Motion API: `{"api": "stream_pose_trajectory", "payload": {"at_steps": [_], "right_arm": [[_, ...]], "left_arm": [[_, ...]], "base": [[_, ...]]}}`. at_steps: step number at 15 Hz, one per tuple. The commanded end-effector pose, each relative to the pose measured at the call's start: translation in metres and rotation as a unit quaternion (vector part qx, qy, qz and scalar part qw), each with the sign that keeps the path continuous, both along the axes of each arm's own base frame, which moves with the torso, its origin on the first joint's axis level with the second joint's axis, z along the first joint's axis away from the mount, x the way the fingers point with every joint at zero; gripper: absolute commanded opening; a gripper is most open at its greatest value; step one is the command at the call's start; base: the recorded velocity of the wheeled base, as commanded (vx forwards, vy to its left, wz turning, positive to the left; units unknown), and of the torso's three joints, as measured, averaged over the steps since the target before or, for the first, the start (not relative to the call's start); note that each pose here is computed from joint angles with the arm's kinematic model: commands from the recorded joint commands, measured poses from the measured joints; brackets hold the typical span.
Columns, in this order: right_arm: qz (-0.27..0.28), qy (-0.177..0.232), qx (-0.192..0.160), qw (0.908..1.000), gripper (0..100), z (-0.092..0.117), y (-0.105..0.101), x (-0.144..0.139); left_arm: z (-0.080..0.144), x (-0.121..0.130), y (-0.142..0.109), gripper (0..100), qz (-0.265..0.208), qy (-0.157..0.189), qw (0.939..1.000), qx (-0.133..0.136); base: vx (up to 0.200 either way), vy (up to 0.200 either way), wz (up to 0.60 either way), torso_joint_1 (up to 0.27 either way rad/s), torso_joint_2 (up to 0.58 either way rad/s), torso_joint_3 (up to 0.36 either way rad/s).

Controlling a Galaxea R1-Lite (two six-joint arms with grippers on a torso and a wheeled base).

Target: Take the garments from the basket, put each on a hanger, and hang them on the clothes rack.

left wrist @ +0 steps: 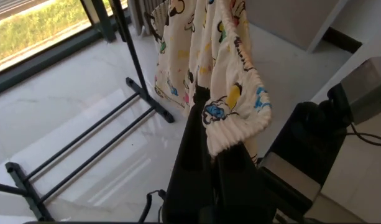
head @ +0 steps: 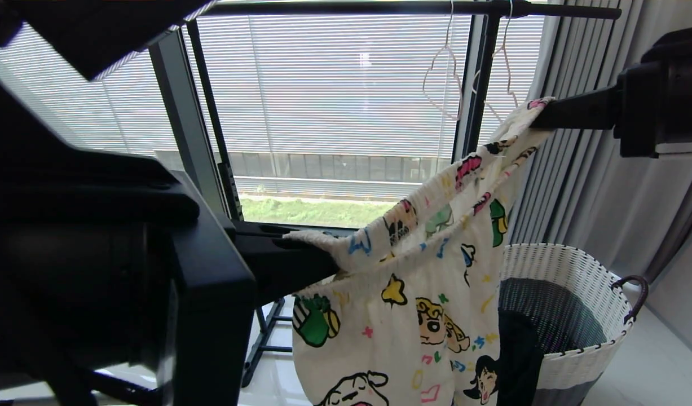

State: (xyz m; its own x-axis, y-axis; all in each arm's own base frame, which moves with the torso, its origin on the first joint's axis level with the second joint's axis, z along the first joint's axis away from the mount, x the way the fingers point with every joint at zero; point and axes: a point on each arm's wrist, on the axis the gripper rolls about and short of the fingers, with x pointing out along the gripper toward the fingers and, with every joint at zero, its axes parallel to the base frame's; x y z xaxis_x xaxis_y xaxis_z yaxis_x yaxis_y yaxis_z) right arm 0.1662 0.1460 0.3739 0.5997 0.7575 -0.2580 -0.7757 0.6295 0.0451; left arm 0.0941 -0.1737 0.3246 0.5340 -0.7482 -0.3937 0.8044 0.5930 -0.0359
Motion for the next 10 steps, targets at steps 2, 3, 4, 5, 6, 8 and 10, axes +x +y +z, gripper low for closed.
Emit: {"api": "stream_pose_trajectory", "payload": {"at_steps": [2, 3, 4, 5, 6, 8, 10], "right_arm": [[0.000, 0.009, -0.009, 0.9999, 0, -0.004, 0.004, 0.004], [0.000, 0.011, -0.010, 0.9999, 0, -0.002, -0.001, -0.001], [0.000, 0.014, -0.013, 0.9998, 0, 0.000, -0.007, -0.008], [0.000, 0.018, -0.016, 0.9997, 0, 0.001, -0.013, -0.015], [0.000, 0.026, -0.023, 0.9994, 0, 0.001, -0.019, -0.022], [0.003, 0.037, -0.034, 0.9987, 0, -0.002, -0.025, -0.031], [0.010, 0.040, -0.037, 0.9985, 0, -0.006, -0.028, -0.038]], "left_arm": [[0.000, -0.004, 0.003, 0, -0.004, -0.003, 1.0000, 0.000], [0.001, 0.000, 0.003, 0, 0.005, -0.008, 1.0000, 0.002], [0.000, 0.012, 0.004, 0, 0.043, -0.024, 0.9987, 0.015], [-0.001, 0.027, 0.005, 0, 0.079, -0.043, 0.9954, 0.034], [0.002, 0.033, 0.006, 0, 0.093, -0.063, 0.9931, 0.034], [0.004, 0.038, 0.006, 0, 0.104, -0.071, 0.9918, 0.025], [0.003, 0.039, 0.008, 0, 0.111, -0.070, 0.9910, 0.025]], "base": [[0.000, 0.000, 0.00, 0.000, 0.00, 0.000], [0.000, 0.000, 0.00, 0.000, 0.00, 0.000], [0.000, 0.000, 0.00, 0.000, 0.00, 0.000], [0.000, 0.000, 0.00, 0.000, 0.00, 0.000], [0.000, 0.000, 0.00, 0.000, 0.00, 0.000], [0.000, 0.000, 0.00, 0.000, 0.00, 0.000], [0.000, 0.000, 0.00, 0.000, 0.00, 0.000]]}}
